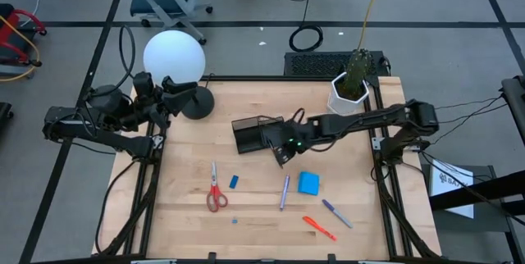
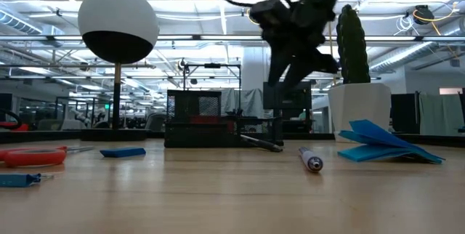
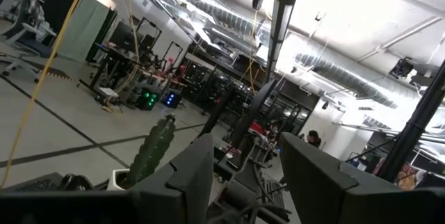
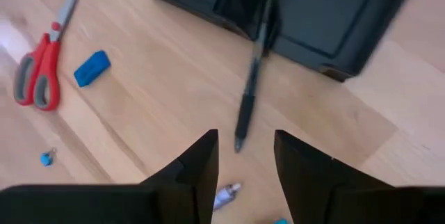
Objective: Pick and place office supplies into organizer
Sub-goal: Put the top black pen into the black desk organizer
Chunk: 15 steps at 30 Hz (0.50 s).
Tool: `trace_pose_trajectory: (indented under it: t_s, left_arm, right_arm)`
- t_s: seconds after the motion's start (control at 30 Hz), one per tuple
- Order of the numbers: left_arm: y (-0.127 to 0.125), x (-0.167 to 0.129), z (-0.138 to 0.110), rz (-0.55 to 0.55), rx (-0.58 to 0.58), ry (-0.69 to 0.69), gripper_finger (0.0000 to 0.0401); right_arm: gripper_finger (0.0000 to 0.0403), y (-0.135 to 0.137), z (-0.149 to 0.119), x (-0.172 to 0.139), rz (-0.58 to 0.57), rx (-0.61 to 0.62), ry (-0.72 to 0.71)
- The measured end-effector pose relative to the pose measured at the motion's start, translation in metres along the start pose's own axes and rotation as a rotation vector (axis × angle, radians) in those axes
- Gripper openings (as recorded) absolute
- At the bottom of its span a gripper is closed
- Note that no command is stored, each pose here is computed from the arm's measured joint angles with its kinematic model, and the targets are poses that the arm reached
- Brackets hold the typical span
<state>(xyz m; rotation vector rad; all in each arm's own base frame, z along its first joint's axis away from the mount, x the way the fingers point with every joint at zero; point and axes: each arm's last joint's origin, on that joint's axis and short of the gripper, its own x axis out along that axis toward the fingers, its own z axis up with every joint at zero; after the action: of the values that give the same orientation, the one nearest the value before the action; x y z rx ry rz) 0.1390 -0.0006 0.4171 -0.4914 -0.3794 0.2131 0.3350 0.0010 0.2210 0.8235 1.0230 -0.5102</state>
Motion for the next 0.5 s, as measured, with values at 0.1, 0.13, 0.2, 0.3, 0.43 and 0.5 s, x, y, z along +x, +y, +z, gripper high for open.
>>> trace_pose_trajectory:
  t_s: [0.1, 0.13, 0.2, 0.3, 0.43, 0.5]
  left_arm:
    - [0.0, 0.0, 0.0, 0.0, -0.001, 0.0, 0.017]
    - [0.0, 0.0, 0.0, 0.0, -0.001, -0.001, 0.017]
    - [0.0, 0.0, 0.0, 0.0, 0.001, 0.0, 0.017]
    - [0.0, 0.0, 0.0, 0.0, -0.001, 0.0, 0.017]
    - [0.0, 0.0, 0.0, 0.0, -0.001, -0.001, 0.017]
    - [0.0, 0.0, 0.0, 0.0, 0.001, 0.0, 0.017]
  right_arm:
    - [0.013, 0.013, 0.005, 0.008, -0.041, -0.022, 0.011]
    - [0.013, 0.016, 0.007, 0.01, -0.047, -0.03, 0.001]
    - [0.013, 0.024, 0.011, 0.013, -0.051, -0.04, -0.02]
    - [0.013, 0.034, 0.016, 0.016, -0.046, 0.005, -0.045]
    - [0.013, 0.039, 0.019, 0.026, -0.065, 0.012, -0.028]
    - [0.013, 0.041, 0.019, 0.032, -0.09, 0.028, -0.011]
